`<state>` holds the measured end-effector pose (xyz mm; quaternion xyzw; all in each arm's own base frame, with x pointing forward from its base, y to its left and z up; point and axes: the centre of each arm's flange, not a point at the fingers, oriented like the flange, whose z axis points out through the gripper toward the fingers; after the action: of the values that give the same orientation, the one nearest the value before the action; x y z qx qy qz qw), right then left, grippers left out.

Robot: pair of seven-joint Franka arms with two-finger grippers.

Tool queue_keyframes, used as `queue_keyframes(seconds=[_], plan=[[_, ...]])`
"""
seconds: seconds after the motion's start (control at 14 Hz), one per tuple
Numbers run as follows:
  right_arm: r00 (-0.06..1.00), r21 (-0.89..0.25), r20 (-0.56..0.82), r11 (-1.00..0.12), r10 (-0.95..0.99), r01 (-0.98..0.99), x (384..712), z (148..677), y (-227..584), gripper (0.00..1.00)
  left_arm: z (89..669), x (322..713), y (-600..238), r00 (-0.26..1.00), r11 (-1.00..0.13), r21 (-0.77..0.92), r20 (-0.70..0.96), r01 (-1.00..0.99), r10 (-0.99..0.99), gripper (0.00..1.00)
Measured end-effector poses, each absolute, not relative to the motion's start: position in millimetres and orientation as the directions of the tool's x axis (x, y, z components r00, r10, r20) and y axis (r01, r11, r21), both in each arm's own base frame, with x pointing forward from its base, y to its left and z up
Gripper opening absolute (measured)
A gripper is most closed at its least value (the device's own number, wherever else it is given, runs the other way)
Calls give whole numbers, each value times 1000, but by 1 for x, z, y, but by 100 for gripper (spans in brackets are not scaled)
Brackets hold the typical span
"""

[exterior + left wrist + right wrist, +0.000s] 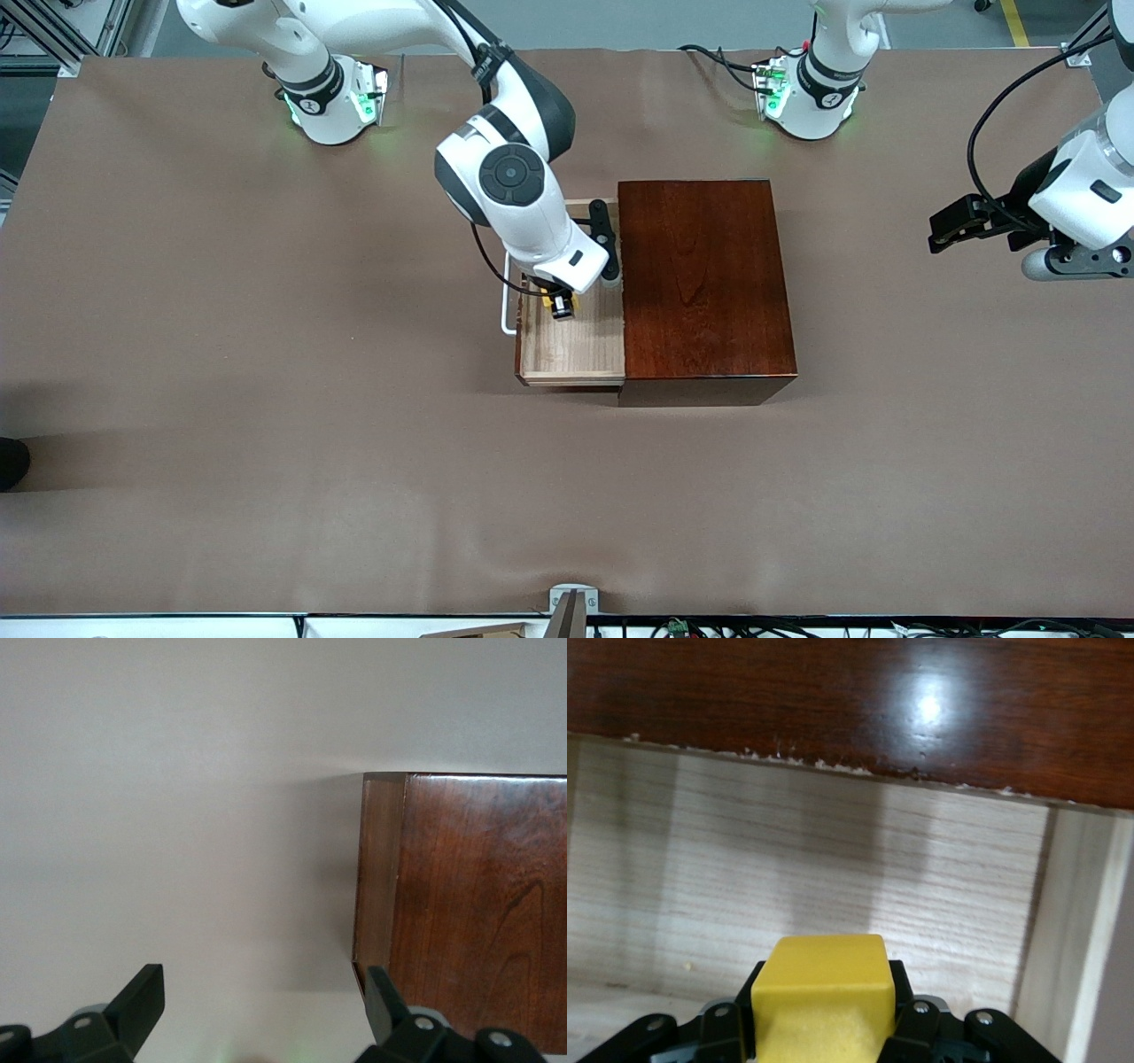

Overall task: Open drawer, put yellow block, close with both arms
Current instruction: 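Lower the yellow cube into the open drawer with the right gripper, then open the right gripper and lift it away from the drawer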

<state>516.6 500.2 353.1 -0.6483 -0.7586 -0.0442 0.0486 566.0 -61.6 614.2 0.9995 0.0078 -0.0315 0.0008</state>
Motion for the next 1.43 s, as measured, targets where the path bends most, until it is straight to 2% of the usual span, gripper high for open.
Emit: queue_keyframes(seconds=[0.93,1.28,1.43], plan=[[-133,-1,90,133,987,991,484,308,538,56,613,566,-62,998,-1000,1,-64,15,15,100],[-147,23,71,146,987,989,488,310,537,100,613,566,-62,998,-1000,1,-65,15,15,100],[-147,31,77,145,986,989,490,315,538,100,612,566,-62,998,-1000,1,-66,14,14,100]])
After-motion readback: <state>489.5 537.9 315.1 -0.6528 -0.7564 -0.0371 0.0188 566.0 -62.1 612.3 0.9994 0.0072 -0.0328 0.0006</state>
